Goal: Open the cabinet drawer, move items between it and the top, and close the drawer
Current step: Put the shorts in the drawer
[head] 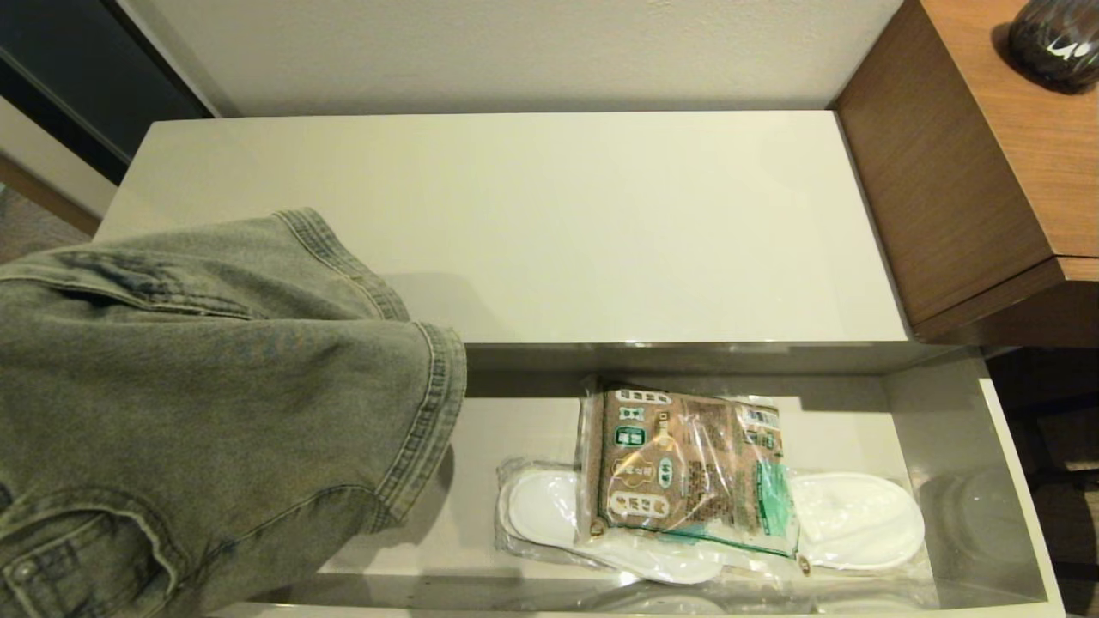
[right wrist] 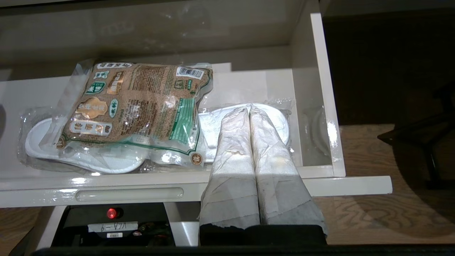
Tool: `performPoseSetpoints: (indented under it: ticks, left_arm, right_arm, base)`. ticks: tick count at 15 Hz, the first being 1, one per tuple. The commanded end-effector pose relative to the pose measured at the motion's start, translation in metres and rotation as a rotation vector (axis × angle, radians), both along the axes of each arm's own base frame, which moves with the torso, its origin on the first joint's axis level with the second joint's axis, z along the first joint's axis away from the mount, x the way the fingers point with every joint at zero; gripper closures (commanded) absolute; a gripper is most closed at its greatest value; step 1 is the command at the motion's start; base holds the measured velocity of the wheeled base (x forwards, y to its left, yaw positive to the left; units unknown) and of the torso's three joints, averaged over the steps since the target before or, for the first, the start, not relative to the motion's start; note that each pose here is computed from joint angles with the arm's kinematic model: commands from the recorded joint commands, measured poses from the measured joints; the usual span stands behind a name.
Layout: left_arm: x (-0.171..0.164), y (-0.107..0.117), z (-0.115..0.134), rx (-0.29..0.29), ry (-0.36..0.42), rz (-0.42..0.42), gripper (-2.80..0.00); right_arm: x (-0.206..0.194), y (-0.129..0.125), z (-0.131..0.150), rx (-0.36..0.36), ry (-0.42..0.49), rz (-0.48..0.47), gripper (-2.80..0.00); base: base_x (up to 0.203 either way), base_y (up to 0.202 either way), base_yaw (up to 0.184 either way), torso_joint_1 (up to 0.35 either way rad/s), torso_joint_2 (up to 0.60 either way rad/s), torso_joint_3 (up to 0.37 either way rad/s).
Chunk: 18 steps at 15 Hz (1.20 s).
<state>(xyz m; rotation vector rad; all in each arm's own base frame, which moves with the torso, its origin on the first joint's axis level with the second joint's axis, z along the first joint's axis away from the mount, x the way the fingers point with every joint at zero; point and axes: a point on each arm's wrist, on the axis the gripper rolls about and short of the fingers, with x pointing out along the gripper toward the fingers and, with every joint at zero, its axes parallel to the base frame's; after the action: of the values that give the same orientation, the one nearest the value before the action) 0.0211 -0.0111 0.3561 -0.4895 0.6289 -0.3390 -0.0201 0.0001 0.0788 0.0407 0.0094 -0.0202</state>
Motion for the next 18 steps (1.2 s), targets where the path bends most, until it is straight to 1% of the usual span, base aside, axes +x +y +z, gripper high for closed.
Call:
performPoseSetpoints:
  ticks: [1, 3, 4, 5, 6, 7, 8, 10, 11, 12, 13, 15, 16, 18]
  left_arm:
    - [-0.033, 0.009, -0.016, 0.002, 0.024, -0.024, 0.0]
    - [-0.08, 0.021, -0.049, 0.007, 0.047, -0.052, 0.0]
    - [-0.096, 0.025, -0.07, 0.022, 0.087, -0.063, 0.0]
    - [-0.107, 0.028, -0.091, 0.042, 0.146, -0.073, 0.0]
    - [-0.114, 0.029, -0.103, 0.059, 0.194, -0.084, 0.0]
    - [-0.117, 0.03, -0.108, 0.064, 0.219, -0.089, 0.0]
    - [-0.129, 0.032, -0.12, 0.065, 0.241, -0.091, 0.0]
    - [-0.138, 0.033, -0.143, 0.077, 0.297, -0.081, 0.0]
    - [-0.134, 0.032, -0.154, 0.094, 0.324, -0.072, 0.0]
    - [-0.124, 0.03, -0.162, 0.108, 0.315, -0.059, 0.0]
    - [-0.113, 0.027, -0.163, 0.116, 0.278, -0.046, 0.0]
    - [-0.08, 0.02, -0.163, 0.134, 0.232, -0.014, 0.0]
    - [-0.07, 0.017, -0.163, 0.136, 0.22, 0.005, 0.0]
    - [-0.032, 0.008, -0.151, 0.124, 0.183, 0.052, 0.0]
  right_arm:
    - [0.0, 0.0, 0.0, 0.001, 0.002, 0.0, 0.0]
    - [0.0, 0.0, 0.0, 0.001, 0.001, 0.0, 0.0]
    - [0.0, 0.0, 0.0, -0.001, 0.001, 0.0, 0.0]
    - [0.0, 0.0, 0.0, 0.001, 0.002, 0.0, 0.0]
    - [0.0, 0.0, 0.0, 0.001, 0.002, 0.0, 0.0]
    - [0.0, 0.0, 0.0, 0.001, 0.001, 0.0, 0.0]
    - [0.0, 0.0, 0.0, 0.001, 0.001, 0.0, 0.0]
    - [0.0, 0.0, 0.0, -0.001, 0.001, 0.0, 0.0]
    - [0.0, 0.0, 0.0, 0.001, 0.001, 0.0, 0.0]
    - [0.0, 0.0, 0.0, 0.001, 0.001, 0.0, 0.0]
    - [0.0, 0.0, 0.0, 0.001, 0.001, 0.0, 0.0]
    - [0.0, 0.0, 0.0, 0.001, 0.001, 0.0, 0.0]
    - [0.0, 0.0, 0.0, 0.0, 0.001, 0.0, 0.0]
    - [0.0, 0.0, 0.0, 0.001, 0.001, 0.0, 0.0]
  base:
    - [0.0, 0.0, 0.0, 0.0, 0.0, 0.0]
    - [0.0, 0.0, 0.0, 0.0, 0.0, 0.0]
    - [0.0, 0.0, 0.0, 0.0, 0.0, 0.0]
    - [0.0, 0.0, 0.0, 0.0, 0.0, 0.0]
    - [0.0, 0.0, 0.0, 0.0, 0.0, 0.0]
    - [0.0, 0.0, 0.0, 0.0, 0.0, 0.0]
    - [0.0, 0.0, 0.0, 0.0, 0.0, 0.0]
    - [0.0, 0.0, 0.0, 0.0, 0.0, 0.0]
    - [0.0, 0.0, 0.0, 0.0, 0.0, 0.0]
    - [0.0, 0.0, 0.0, 0.0, 0.0, 0.0]
    - [0.0, 0.0, 0.0, 0.0, 0.0, 0.0]
    - [0.0, 0.0, 0.0, 0.0, 0.0, 0.0]
    - [0.0, 0.0, 0.0, 0.0, 0.0, 0.0]
    - [0.0, 0.0, 0.0, 0.0, 0.0, 0.0]
